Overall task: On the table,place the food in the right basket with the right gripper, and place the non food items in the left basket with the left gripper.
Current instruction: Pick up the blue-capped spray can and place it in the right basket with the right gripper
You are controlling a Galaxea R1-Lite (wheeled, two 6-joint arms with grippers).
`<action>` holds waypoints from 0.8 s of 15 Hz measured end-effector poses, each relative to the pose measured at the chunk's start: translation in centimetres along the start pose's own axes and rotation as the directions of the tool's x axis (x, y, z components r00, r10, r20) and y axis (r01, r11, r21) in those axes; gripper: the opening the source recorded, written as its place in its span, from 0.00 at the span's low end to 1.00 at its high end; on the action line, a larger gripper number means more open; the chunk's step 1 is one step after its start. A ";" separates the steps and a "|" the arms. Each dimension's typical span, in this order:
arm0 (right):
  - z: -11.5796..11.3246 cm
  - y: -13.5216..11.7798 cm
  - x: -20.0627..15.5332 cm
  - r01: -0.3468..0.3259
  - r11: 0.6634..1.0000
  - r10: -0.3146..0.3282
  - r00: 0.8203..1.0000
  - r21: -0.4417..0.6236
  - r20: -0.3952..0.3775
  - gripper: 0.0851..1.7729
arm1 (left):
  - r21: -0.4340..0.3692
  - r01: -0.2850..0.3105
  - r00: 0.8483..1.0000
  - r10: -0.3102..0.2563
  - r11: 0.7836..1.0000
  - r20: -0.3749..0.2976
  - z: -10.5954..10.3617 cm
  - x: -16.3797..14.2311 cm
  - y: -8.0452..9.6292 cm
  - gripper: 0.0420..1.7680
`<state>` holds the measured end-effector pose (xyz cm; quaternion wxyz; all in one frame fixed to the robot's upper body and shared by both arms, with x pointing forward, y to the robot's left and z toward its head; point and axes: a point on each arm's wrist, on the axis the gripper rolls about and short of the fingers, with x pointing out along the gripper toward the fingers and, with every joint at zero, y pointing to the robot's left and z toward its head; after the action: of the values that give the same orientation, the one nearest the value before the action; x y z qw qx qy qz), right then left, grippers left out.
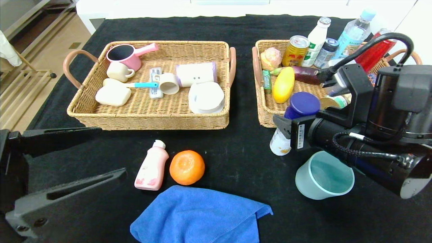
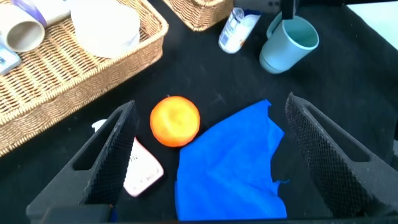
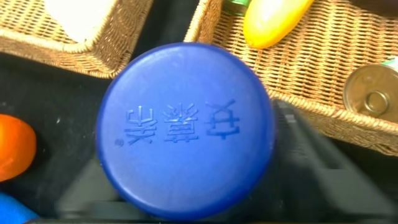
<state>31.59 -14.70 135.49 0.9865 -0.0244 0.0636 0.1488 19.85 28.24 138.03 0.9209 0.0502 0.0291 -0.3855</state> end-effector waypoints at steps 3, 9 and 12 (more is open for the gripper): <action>-0.1 0.0 0.1 0.000 1.000 0.000 1.000 -0.002 -0.004 0.48 | -0.001 0.000 1.000 0.000 1.000 -0.002 -0.1 0.0 0.0 0.97; -0.3 0.0 0.1 0.000 1.000 0.000 1.000 -0.005 -0.009 0.45 | -0.002 0.000 1.000 0.000 1.000 -0.004 -0.2 0.0 0.0 0.97; -0.3 0.0 0.1 -0.001 1.000 0.001 1.000 -0.005 -0.010 0.45 | -0.003 0.001 1.000 -0.001 1.000 -0.006 -0.2 0.0 0.0 0.97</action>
<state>31.60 -14.69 135.14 0.9861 -0.0276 0.0682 0.1492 19.82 28.25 137.81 0.9207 0.0501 0.0323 -0.3858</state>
